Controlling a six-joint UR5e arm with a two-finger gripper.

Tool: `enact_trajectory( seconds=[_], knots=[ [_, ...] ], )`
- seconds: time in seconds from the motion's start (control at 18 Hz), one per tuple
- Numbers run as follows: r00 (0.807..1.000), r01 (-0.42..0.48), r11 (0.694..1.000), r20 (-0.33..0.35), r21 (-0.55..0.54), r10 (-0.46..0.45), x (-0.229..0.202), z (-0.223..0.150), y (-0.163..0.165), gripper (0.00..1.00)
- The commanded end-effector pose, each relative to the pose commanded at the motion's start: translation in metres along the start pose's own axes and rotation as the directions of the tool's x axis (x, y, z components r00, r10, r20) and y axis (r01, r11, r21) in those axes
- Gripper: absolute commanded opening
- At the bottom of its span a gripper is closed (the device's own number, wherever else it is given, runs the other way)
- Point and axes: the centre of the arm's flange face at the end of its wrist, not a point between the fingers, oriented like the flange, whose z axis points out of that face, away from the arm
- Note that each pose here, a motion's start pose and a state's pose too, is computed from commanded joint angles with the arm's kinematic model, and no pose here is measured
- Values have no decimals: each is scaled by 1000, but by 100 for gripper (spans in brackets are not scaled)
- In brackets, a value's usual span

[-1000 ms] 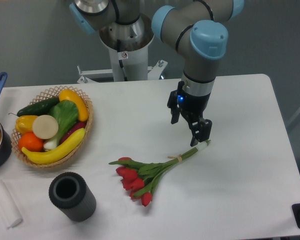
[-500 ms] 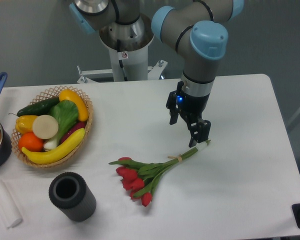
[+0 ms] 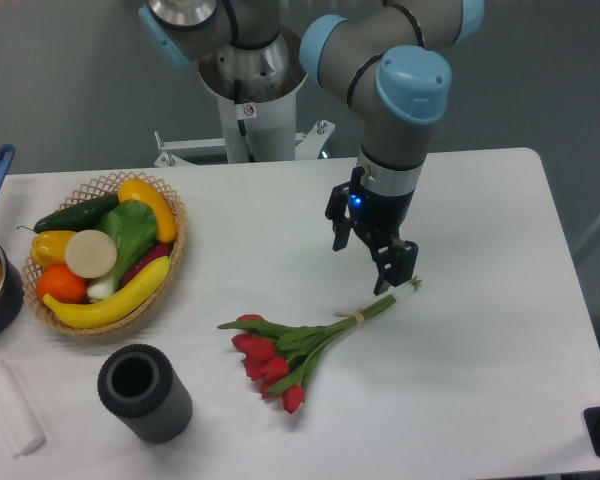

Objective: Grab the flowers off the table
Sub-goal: 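Lower the open gripper onto the tulip stems near the blooms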

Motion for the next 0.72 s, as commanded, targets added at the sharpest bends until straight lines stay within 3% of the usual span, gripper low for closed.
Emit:
enact_trajectory(
  seconds=[0.22, 0.56, 0.72],
  knots=[
    [999, 15, 1000, 30, 10, -15, -5, 12, -9, 100],
    [1000, 0, 1000, 6, 10, 0, -5, 49, -23, 100],
    [999, 6, 1000, -37, 5, -6, -2, 74, -28, 100]
  ],
)
